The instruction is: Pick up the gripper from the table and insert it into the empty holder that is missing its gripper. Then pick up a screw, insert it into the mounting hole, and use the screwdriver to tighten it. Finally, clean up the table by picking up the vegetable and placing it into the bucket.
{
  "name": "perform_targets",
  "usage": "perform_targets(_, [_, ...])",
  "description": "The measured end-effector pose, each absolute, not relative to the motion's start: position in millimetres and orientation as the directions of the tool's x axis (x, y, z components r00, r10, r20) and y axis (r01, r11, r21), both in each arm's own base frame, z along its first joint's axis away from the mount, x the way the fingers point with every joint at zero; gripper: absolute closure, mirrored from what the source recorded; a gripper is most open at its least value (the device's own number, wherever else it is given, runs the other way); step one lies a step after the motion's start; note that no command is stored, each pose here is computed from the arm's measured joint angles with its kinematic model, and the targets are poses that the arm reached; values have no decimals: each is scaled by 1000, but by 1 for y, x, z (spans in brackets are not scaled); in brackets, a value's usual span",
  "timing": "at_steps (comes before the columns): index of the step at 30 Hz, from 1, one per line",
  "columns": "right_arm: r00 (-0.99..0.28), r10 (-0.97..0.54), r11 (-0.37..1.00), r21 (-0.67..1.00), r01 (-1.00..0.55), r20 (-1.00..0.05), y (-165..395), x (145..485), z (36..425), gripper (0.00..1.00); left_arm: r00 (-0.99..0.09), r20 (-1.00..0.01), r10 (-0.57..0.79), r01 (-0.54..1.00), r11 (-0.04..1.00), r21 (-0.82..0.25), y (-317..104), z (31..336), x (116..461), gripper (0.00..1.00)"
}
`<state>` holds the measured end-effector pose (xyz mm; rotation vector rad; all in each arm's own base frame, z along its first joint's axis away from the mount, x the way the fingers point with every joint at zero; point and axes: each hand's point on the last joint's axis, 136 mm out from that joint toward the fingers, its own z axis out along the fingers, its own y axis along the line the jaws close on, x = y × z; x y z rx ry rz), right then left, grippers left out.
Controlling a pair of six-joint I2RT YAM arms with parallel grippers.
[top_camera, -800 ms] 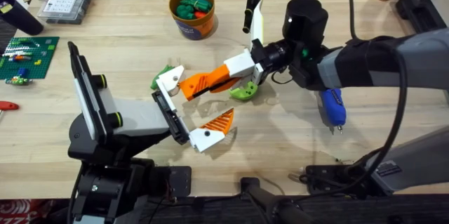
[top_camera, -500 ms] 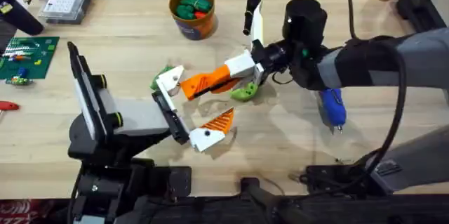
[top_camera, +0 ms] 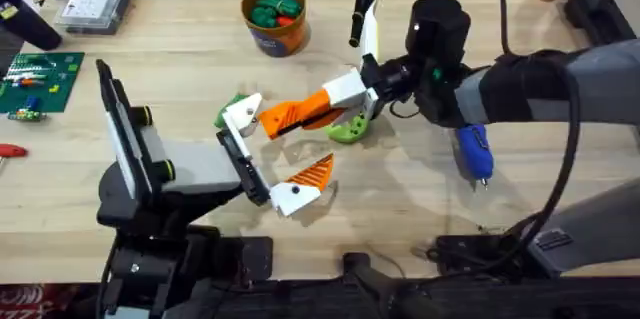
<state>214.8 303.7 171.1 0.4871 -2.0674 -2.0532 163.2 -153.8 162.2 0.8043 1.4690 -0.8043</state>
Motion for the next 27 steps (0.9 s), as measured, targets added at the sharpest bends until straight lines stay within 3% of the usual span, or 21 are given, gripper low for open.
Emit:
perform_targets(20, [-919,-361,-44,987,-152,-157,303,214,182,988,-43,-999,24,854,519,-24,-154,162,163,14])
perform_targets(27, [-919,-371,-36,991,-132,-136,305,211,181,988,-42,-999,24,854,519,-24,-154,162,163,14])
